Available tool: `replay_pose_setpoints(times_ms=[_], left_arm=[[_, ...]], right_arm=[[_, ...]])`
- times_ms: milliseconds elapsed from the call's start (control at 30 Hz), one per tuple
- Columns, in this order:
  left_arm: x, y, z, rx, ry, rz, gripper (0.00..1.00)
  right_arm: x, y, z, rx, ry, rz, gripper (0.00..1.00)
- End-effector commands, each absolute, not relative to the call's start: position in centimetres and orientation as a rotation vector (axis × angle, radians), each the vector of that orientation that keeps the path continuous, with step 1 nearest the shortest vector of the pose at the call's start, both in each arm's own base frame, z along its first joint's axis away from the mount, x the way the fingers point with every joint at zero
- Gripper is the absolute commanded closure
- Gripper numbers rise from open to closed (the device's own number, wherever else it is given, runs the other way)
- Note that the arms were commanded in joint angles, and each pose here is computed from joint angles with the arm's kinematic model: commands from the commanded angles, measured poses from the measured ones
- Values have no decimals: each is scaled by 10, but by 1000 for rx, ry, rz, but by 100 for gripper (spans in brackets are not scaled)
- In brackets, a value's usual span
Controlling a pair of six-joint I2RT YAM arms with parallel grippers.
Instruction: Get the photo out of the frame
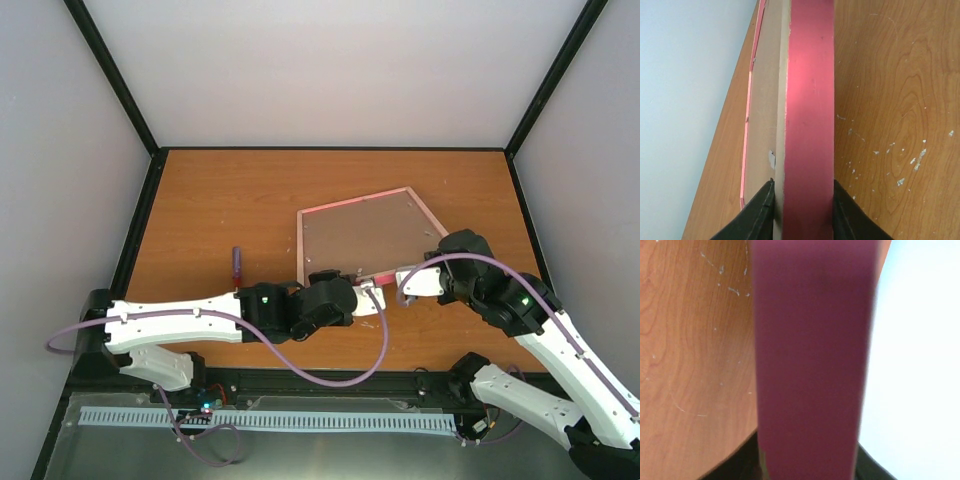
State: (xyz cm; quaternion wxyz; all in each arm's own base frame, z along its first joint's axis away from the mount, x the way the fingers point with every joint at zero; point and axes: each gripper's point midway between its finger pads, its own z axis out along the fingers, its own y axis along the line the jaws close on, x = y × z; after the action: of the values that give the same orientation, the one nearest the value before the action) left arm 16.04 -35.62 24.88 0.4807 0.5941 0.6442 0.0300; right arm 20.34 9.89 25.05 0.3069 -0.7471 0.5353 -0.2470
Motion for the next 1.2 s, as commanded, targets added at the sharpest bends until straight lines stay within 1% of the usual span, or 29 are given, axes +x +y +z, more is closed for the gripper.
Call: replay_pose_setpoints(times_ms=[0, 33, 100, 167, 200, 233, 300, 367, 433, 567, 667, 833, 933, 1067, 1167], left_arm=[[156, -372, 312, 1231, 1513, -173, 87], [157, -371, 314, 1222, 1513, -173, 81], [158, -366, 317, 1186, 1519, -180, 63], [157, -358, 319, 1156, 1517, -198, 47], [157, -353, 319, 1138, 1517, -210, 41], [155, -347, 318, 1122, 1516, -225, 36], [151, -333, 308, 1111, 1512, -255, 31], [144, -322, 304, 1103, 1491, -307, 23], [136, -312, 298, 1111, 1459, -360, 19], [114, -296, 303, 1129, 1296, -475, 20], [103, -283, 299, 1140, 1190, -505, 20], [106, -277, 285, 1148, 1185, -453, 21], [105, -282, 280, 1175, 1192, -452, 26], [102, -283, 273, 1197, 1193, -461, 40], [101, -281, 276, 1182, 1190, -477, 45]], right_arm=[[203, 103, 254, -1950, 1417, -635, 78], [203, 103, 256, -1940, 1427, -624, 82], [201, 106, 265, -1914, 1437, -591, 89], [198, 107, 276, -1895, 1439, -562, 94], [195, 106, 280, -1895, 1437, -554, 96], [192, 105, 284, -1894, 1432, -552, 97], [187, 101, 291, -1899, 1409, -562, 97], [180, 96, 297, -1893, 1383, -572, 97], [172, 91, 301, -1886, 1363, -571, 97], [160, 86, 304, -1875, 1363, -539, 97], [153, 86, 309, -1851, 1363, -505, 97], [143, 87, 318, -1816, 1347, -452, 97], [140, 89, 320, -1801, 1342, -421, 97], [135, 93, 325, -1781, 1326, -379, 97], [133, 96, 328, -1771, 1316, -351, 97]])
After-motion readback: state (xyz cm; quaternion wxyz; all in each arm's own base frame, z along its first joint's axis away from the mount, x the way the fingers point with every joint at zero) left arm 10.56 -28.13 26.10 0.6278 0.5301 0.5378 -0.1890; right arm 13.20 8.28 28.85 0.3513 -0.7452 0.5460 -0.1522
